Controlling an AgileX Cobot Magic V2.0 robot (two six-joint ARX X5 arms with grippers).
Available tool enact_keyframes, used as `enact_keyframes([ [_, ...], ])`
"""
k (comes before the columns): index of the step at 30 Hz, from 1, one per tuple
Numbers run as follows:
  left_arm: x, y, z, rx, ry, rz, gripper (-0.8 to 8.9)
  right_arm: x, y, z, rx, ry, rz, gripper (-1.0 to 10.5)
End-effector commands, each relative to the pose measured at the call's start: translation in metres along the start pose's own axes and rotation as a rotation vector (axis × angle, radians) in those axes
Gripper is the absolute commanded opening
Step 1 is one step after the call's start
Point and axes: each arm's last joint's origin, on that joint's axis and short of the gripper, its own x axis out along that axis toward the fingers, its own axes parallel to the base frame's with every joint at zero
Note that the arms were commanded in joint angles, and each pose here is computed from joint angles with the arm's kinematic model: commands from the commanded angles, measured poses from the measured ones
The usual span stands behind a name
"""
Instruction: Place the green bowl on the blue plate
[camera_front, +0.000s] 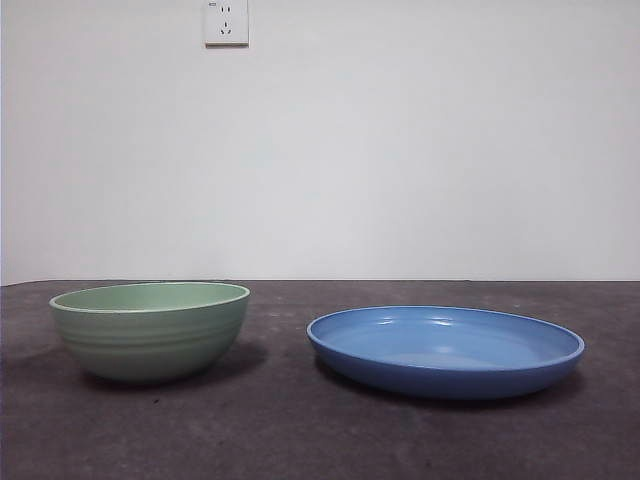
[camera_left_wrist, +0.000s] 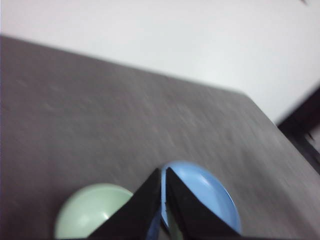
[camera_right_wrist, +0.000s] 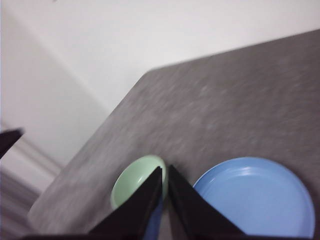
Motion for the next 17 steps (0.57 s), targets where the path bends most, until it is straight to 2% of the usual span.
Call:
enact_keyframes([
  [1, 0.008, -0.004, 0.006, 0.048, 0.083, -0.093, 0.15, 0.000, 0.010, 0.008, -0.100, 0.042, 0.032, 0.1],
  [4, 0.019, -0.005, 0.006, 0.052, 0.174, -0.180, 0.15, 0.000, 0.017, 0.010, -0.156, 0.101, 0.051, 0.1],
  [8, 0.030, -0.006, 0.002, 0.031, 0.245, -0.240, 0.16, 0.000, 0.019, 0.008, -0.200, 0.144, 0.066, 0.1],
  [15, 0.033, -0.006, 0.001, 0.055, 0.257, -0.253, 0.34, -0.001, 0.017, 0.005, -0.208, 0.173, 0.048, 0.2],
  [17, 0.033, -0.007, 0.001, 0.061, 0.257, -0.255, 0.73, -0.001, 0.017, 0.005, -0.211, 0.173, 0.048, 0.6],
])
